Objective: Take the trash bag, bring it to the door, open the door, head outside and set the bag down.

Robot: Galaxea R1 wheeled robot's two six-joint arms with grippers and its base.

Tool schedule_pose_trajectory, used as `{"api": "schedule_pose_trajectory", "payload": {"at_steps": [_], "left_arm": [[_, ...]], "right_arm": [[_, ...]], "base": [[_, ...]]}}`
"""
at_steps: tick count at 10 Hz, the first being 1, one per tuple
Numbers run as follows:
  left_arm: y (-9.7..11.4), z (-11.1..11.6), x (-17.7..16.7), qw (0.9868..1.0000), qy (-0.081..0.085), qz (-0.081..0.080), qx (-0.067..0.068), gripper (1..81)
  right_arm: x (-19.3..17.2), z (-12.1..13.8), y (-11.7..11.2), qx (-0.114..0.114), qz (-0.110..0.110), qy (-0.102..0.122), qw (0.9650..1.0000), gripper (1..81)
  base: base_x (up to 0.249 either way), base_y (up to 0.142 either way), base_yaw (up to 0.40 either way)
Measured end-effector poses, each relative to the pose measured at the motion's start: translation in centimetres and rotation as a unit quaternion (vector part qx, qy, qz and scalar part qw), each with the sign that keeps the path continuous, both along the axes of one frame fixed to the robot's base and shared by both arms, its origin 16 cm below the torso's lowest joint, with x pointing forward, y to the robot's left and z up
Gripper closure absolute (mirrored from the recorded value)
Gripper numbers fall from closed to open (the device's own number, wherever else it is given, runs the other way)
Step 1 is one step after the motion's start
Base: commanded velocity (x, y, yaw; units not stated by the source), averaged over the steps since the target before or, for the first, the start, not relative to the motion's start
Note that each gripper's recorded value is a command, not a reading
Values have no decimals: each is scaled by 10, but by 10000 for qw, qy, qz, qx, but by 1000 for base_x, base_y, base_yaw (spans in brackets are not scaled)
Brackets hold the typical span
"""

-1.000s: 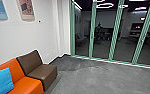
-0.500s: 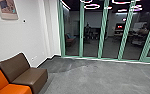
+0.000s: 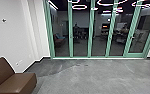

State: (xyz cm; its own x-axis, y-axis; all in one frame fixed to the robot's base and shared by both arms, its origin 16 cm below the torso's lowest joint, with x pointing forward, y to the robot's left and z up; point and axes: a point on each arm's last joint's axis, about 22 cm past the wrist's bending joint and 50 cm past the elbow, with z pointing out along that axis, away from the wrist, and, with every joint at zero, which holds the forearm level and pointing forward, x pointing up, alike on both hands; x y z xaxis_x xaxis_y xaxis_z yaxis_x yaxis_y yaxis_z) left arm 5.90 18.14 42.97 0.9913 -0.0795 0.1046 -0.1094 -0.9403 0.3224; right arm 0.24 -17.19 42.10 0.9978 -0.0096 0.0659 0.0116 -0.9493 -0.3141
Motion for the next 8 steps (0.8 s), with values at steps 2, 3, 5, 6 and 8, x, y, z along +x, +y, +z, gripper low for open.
{"api": "schedule_pose_trajectory", "payload": {"at_steps": [2,3,5,6,8], "left_arm": [[0,0,-1,10000,5,0,0,811],[0,0,0,10000,-4,0,-3,811],[0,0,-2,10000,13,-1,-2,811],[0,0,-1,10000,6,0,-2,811],[0,0,-2,10000,10,0,0,811]], "right_arm": [[0,0,0,1,3,-6,10000,10],[0,0,0,1,0,-6,10000,10],[1,0,0,1,0,-12,10000,10],[0,0,0,1,1,-10,10000,10],[1,0,0,0,0,-14,10000,10]], "base": [[0,0,-319],[0,0,-319],[0,0,-318],[0,0,-311],[0,0,-289]]}}
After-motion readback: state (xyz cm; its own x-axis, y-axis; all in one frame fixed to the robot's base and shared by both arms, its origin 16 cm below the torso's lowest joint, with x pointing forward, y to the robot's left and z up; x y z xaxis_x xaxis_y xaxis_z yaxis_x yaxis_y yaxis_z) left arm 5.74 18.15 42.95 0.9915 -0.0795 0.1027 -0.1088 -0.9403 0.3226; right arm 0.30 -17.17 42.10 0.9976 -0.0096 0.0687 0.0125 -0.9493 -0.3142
